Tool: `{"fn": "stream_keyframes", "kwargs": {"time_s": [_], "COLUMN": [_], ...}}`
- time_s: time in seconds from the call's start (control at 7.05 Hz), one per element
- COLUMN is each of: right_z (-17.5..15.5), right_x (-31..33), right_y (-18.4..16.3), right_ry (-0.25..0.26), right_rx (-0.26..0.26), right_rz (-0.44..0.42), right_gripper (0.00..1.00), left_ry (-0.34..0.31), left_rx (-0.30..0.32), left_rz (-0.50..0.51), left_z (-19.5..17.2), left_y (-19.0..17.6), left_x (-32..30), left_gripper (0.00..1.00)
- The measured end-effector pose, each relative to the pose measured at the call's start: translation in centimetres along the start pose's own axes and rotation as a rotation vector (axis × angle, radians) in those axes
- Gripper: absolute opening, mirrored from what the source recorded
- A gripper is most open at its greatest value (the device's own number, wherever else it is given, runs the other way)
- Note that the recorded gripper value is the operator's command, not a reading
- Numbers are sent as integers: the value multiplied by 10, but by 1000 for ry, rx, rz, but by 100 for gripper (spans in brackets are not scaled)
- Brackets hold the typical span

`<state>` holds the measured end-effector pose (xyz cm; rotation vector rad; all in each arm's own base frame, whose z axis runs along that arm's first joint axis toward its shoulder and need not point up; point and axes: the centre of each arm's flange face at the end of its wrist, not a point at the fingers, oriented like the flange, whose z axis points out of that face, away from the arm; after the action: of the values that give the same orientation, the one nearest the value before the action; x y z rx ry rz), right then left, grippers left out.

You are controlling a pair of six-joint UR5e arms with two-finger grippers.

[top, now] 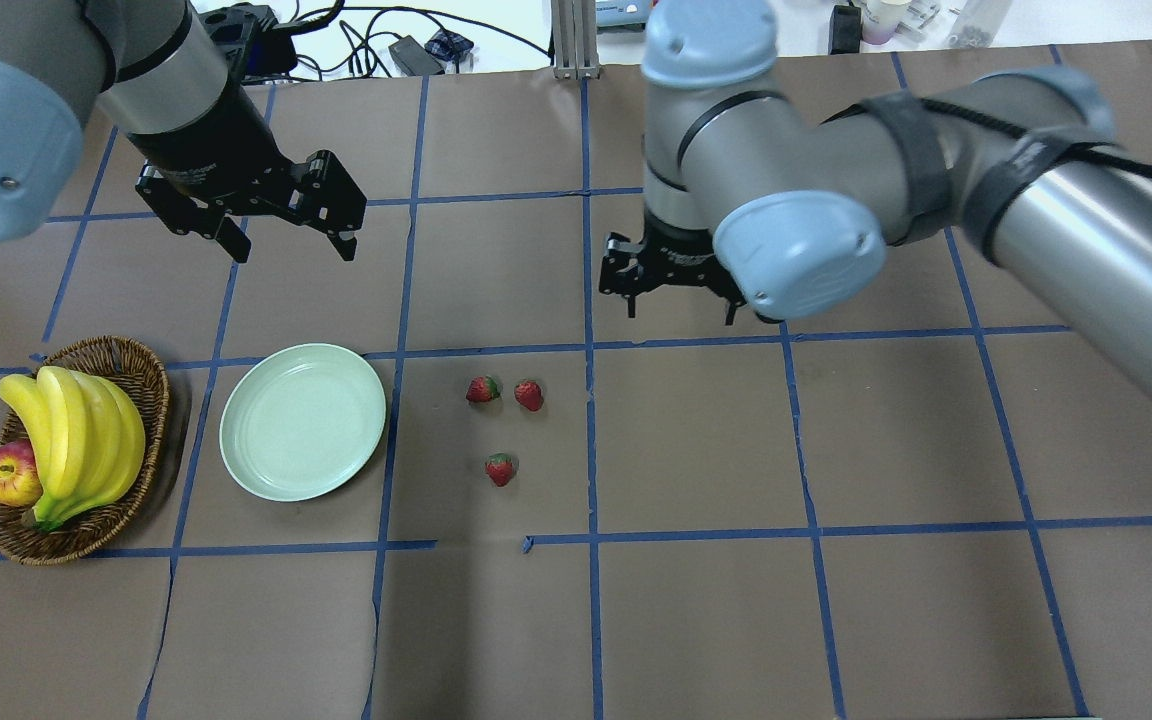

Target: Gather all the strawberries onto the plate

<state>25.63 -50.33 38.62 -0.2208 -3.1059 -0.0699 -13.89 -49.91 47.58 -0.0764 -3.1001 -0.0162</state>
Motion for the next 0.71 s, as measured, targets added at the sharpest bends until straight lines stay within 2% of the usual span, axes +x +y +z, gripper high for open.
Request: {"fn": "stream_keyframes", "kwargs": {"time_s": [0.28, 0.43, 0.71], "right_z": [-79, -101, -112], "right_x": [64, 86, 112], "right_y": [-29, -38, -48], "right_ry": [29, 36, 31], "right_rx": [5, 18, 33], "right_rz": [20, 36, 77], "right_gripper": [100, 100, 99], "left_ry": [0, -2, -9], "left_rx": [-7, -14, -20], "left_rz": [-1, 2, 9], "left_z": [3, 8, 14], "left_y": [0, 0, 0], "left_x": [0, 1, 10], "left_gripper": [100, 100, 100]}}
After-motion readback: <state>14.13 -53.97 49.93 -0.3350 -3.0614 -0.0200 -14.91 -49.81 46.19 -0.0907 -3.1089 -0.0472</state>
